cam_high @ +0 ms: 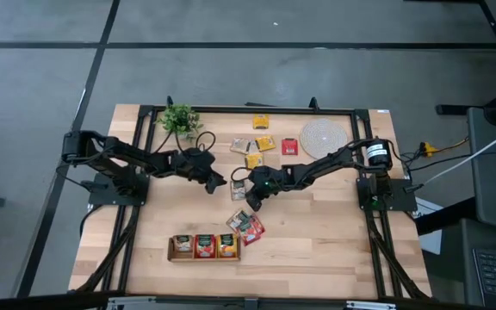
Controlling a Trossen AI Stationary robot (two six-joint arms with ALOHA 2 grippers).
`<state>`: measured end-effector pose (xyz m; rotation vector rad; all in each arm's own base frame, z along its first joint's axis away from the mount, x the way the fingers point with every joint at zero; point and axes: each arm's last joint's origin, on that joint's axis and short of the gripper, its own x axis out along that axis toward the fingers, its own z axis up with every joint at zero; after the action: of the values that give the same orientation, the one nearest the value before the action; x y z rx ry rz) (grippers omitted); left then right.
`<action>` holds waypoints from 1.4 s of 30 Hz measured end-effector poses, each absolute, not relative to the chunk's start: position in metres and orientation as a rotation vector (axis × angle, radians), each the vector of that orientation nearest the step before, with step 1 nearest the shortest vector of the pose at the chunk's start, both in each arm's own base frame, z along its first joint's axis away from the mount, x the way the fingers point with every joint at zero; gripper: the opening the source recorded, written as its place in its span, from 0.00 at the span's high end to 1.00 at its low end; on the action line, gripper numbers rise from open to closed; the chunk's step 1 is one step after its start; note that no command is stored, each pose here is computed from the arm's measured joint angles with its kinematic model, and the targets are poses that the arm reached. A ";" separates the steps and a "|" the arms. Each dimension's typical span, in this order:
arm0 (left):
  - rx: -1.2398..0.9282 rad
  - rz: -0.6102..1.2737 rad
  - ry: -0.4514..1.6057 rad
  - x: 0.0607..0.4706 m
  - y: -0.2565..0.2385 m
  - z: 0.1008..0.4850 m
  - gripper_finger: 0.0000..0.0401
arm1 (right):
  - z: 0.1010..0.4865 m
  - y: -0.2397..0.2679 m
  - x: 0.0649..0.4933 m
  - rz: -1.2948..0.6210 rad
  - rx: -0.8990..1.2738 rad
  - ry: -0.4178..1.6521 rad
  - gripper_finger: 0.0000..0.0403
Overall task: Pick & Place Tea
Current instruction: Put the brown tea bag into the left section of the wooden organizer
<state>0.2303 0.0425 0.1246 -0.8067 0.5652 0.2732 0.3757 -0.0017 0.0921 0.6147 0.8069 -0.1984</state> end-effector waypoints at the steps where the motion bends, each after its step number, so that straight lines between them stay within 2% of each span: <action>1: -0.823 0.283 0.566 0.230 0.043 0.124 0.53 | 0.092 -0.002 0.376 -0.197 0.611 0.806 0.99; 9: -0.910 0.323 0.608 0.242 0.045 0.112 0.48 | 0.092 -0.002 0.376 -0.193 0.568 0.803 0.99; 23: -0.930 0.287 0.685 0.278 0.050 0.097 0.54 | 0.093 -0.003 0.377 -0.201 0.525 0.790 0.99; 28: -0.919 0.242 0.702 0.279 0.049 0.097 0.62 | 0.093 -0.003 0.377 -0.206 0.520 0.789 0.99; 40: -0.879 0.215 0.754 0.276 0.047 0.094 0.97 | 0.093 -0.003 0.377 -0.208 0.519 0.787 0.99; 42: -0.869 0.209 0.755 0.276 0.047 0.094 0.99 | 0.093 -0.003 0.377 -0.203 0.511 0.783 0.99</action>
<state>0.2762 0.0472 0.0942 -0.8694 0.7550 0.2085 0.3769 -0.0030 0.0929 0.5108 0.7832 -0.2033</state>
